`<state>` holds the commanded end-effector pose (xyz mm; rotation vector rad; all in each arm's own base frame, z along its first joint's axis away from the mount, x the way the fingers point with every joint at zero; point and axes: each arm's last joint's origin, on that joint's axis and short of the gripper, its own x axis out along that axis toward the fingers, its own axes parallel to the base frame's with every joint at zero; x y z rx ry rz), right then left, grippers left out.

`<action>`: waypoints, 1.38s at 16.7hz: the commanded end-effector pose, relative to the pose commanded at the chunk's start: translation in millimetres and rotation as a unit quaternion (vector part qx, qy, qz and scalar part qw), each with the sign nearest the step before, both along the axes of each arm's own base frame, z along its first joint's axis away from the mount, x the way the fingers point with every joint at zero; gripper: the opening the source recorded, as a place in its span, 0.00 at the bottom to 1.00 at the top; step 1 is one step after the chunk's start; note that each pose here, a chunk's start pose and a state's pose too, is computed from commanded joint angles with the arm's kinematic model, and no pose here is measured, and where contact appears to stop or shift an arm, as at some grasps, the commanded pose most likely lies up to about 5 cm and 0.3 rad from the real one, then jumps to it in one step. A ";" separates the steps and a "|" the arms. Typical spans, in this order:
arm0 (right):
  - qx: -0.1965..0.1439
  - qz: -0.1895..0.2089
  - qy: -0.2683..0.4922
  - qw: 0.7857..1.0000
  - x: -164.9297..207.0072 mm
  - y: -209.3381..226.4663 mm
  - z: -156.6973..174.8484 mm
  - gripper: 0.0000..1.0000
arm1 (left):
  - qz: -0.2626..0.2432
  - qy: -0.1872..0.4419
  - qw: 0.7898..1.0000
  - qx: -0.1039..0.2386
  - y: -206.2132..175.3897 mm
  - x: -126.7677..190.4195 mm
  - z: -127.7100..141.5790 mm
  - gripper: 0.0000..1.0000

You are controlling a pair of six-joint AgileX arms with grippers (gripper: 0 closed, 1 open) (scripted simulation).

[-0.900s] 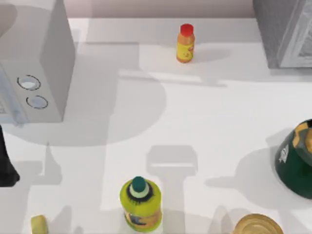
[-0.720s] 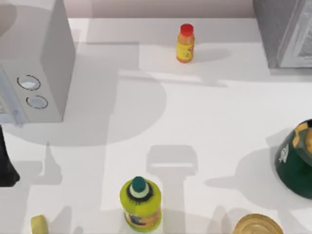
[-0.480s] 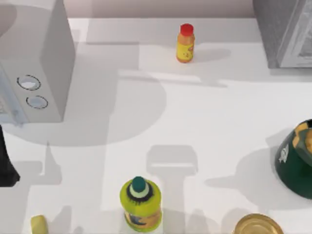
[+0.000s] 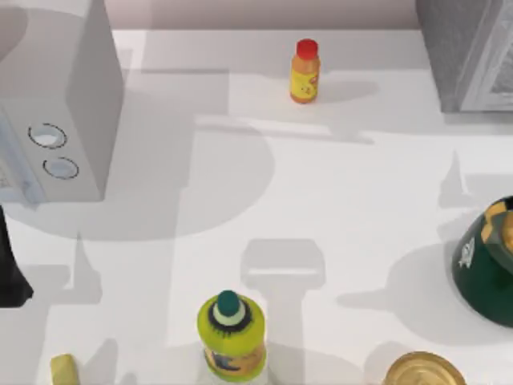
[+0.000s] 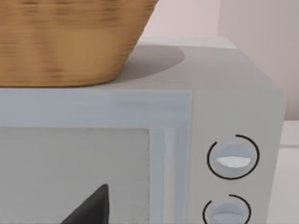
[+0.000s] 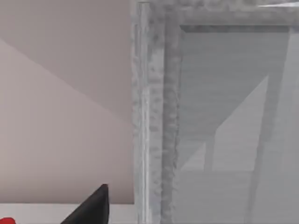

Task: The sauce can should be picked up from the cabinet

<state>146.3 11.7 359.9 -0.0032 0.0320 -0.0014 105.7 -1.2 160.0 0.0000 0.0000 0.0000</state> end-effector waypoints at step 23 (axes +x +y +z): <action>0.003 -0.002 -0.020 1.000 138.5 54.7 153.5 1.00 | 0.000 0.000 1.000 0.000 0.0 0.0 0.0 1.00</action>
